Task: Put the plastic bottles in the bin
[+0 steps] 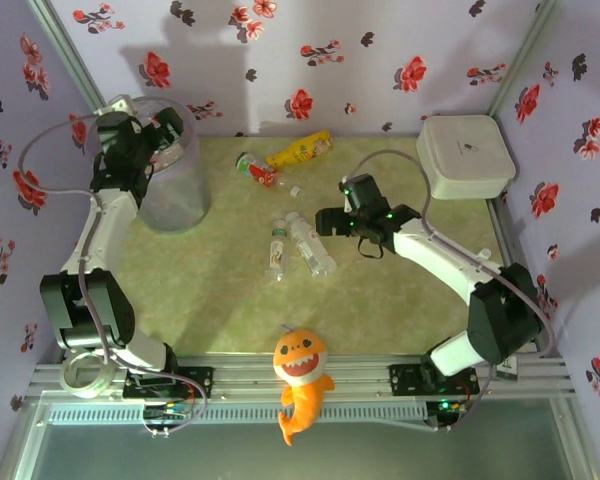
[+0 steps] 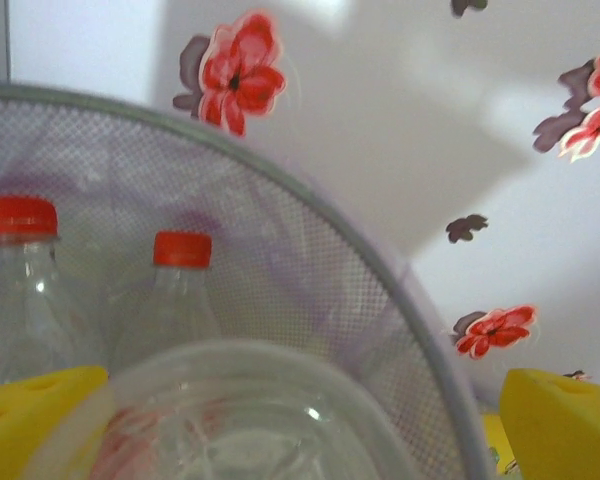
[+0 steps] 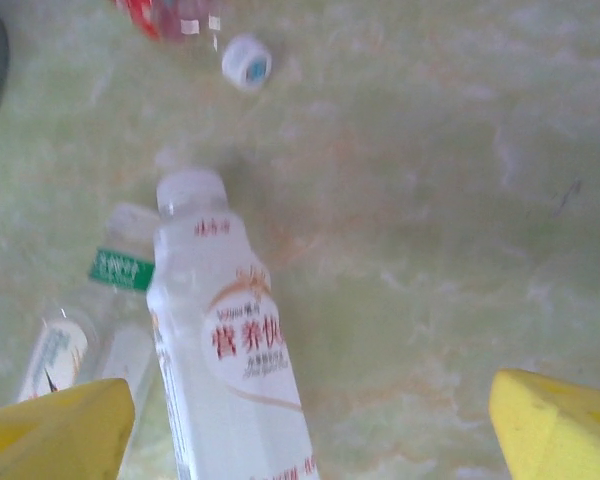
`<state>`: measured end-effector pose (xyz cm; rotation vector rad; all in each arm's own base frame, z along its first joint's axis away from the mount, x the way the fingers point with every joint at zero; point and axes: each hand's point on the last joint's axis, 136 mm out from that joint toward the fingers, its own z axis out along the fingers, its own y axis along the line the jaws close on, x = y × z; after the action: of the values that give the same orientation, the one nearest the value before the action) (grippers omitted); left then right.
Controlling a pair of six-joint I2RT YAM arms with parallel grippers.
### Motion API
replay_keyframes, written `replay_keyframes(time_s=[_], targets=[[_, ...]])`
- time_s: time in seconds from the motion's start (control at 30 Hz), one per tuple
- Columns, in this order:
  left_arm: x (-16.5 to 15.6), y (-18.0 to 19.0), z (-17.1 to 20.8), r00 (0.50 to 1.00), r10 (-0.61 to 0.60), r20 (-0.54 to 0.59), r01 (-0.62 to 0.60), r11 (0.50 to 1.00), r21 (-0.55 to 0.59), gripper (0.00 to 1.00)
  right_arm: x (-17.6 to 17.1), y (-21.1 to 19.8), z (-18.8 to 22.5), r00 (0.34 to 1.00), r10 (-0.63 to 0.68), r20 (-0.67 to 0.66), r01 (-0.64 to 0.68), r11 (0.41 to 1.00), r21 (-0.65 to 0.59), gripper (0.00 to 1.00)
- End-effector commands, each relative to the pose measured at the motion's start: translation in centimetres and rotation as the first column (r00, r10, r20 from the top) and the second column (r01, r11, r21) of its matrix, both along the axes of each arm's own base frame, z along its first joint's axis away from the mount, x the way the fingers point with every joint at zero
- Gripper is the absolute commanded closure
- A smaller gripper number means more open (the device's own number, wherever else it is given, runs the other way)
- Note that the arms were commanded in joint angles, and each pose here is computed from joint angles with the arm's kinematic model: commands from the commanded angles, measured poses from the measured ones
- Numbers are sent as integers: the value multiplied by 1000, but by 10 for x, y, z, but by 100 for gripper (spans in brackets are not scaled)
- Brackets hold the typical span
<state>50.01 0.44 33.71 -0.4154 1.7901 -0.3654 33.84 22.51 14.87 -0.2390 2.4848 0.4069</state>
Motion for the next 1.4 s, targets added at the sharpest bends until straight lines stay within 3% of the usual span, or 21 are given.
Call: replay_keyframes(time_s=[0.0,0.27,0.53,0.73,1.03,1.37], targets=[[-14,4,35,999,-15,28,13,998,59,0,-22,-2,-22,995,29,-95,-40,993,-114,9],[-51,-4,67,999,-31,41,29,999,32,0,-38,23,-59,978,84,-190,-116,980,-162,4],[-106,-73,61,971,-238,-38,240,969,54,0,-34,34,-88,961,104,-257,-159,966,-202,1],[-133,-105,50,947,-318,-48,319,947,24,0,-38,41,-108,940,116,-321,-191,958,-214,2],[-130,-161,10,897,-432,-95,428,902,-60,0,-42,38,-135,923,94,-372,-193,952,-240,7],[-121,-196,-44,871,-467,-152,441,880,-175,0,-39,32,-139,933,71,-354,-173,949,-264,15]])
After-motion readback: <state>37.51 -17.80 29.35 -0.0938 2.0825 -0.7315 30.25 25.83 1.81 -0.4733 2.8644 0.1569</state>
